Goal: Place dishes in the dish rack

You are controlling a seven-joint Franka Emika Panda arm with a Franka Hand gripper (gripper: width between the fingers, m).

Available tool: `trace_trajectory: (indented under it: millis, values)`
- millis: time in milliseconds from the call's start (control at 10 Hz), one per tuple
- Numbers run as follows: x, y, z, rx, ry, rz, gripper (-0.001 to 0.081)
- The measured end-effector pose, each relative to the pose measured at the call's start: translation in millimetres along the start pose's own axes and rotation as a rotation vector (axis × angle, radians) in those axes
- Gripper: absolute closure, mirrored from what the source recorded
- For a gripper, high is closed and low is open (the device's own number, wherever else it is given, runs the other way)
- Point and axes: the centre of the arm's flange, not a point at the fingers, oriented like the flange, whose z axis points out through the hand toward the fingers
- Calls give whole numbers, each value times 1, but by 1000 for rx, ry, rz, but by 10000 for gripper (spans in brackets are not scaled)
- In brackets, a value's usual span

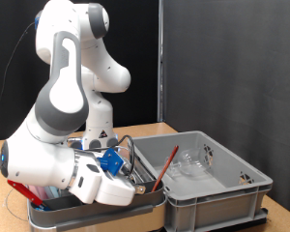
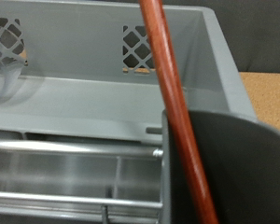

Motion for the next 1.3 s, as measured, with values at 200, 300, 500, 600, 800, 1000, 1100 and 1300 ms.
trace_trajectory:
  millis: [200, 300, 500, 600, 800, 1000, 1100, 1300]
  values:
    - [9, -3, 4, 23, 33, -25, -1]
    - [18, -7, 7, 40, 56, -44, -1]
    - [40, -19, 10, 68, 104, -79, -5]
    - [49, -24, 9, 67, 110, -93, -5]
    - [76, -41, 8, 57, 120, -127, -5]
    - [103, -62, 6, 43, 112, -152, -5]
    - [115, -72, 4, 37, 112, -165, -5]
    - [139, -95, 4, 38, 98, -177, -5]
